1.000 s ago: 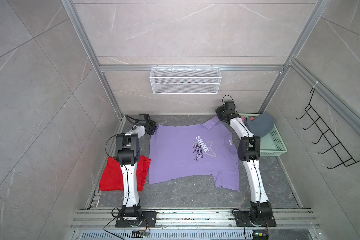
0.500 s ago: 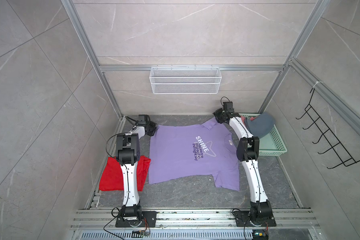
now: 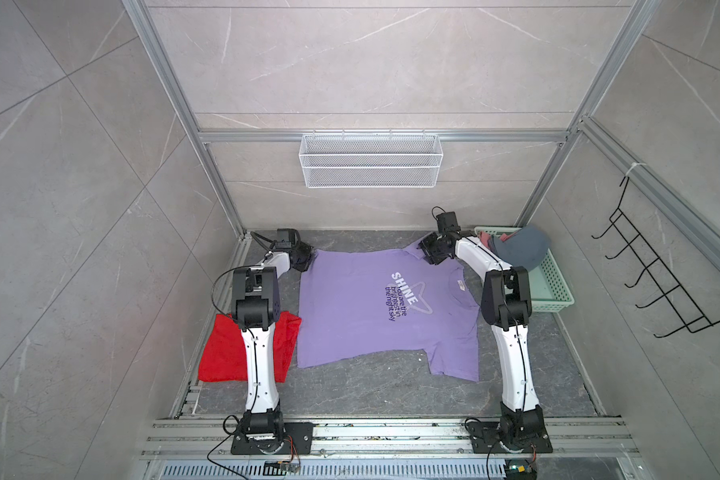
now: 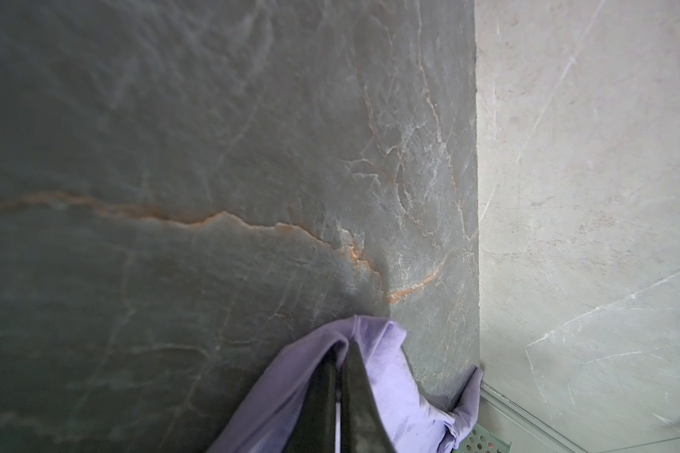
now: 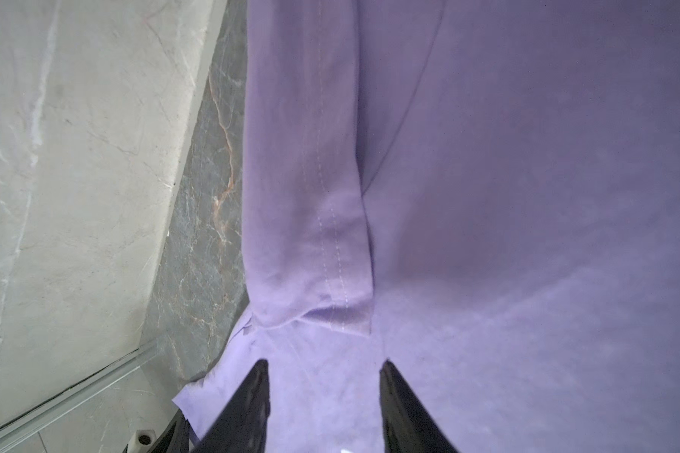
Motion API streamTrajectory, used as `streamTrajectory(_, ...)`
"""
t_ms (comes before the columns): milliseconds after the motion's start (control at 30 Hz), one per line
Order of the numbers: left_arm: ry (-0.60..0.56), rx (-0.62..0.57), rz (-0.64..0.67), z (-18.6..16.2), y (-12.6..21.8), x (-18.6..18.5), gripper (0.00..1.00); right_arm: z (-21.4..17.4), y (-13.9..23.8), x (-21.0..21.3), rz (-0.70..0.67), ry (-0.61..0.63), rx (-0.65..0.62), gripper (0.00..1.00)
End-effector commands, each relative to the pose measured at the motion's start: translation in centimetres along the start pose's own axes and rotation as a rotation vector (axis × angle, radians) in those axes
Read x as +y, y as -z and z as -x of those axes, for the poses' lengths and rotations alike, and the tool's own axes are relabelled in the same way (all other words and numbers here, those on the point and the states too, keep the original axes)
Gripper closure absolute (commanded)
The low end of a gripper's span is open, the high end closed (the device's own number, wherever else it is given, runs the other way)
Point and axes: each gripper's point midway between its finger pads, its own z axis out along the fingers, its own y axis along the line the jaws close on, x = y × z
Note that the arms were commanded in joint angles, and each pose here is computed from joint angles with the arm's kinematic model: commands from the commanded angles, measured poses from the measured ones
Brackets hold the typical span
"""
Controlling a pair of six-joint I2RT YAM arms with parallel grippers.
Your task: Fold and stack the t-shirts
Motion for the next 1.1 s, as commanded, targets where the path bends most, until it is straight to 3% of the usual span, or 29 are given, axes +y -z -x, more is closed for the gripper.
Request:
streamTrajectory(0,-0.041,0.002,-0.064,0.6,1.7,-3.1,0.98,-0.1,-0.7,-0.5,-0.041,-0.004,-0.011,0.54)
streamTrajectory(733,-0.042,0.009,-0.065,0.7,1.8,-3.2,0.98,-1.2,-3.8,-2.4,-0.202,0.027,-0.041,0.64)
streamTrajectory(1067,-0.045,0.009,-0.066,0.7,1.9,-3.3,0.98,-1.3,-2.9,-2.7,-0.248,0.035,-0.062,0.63)
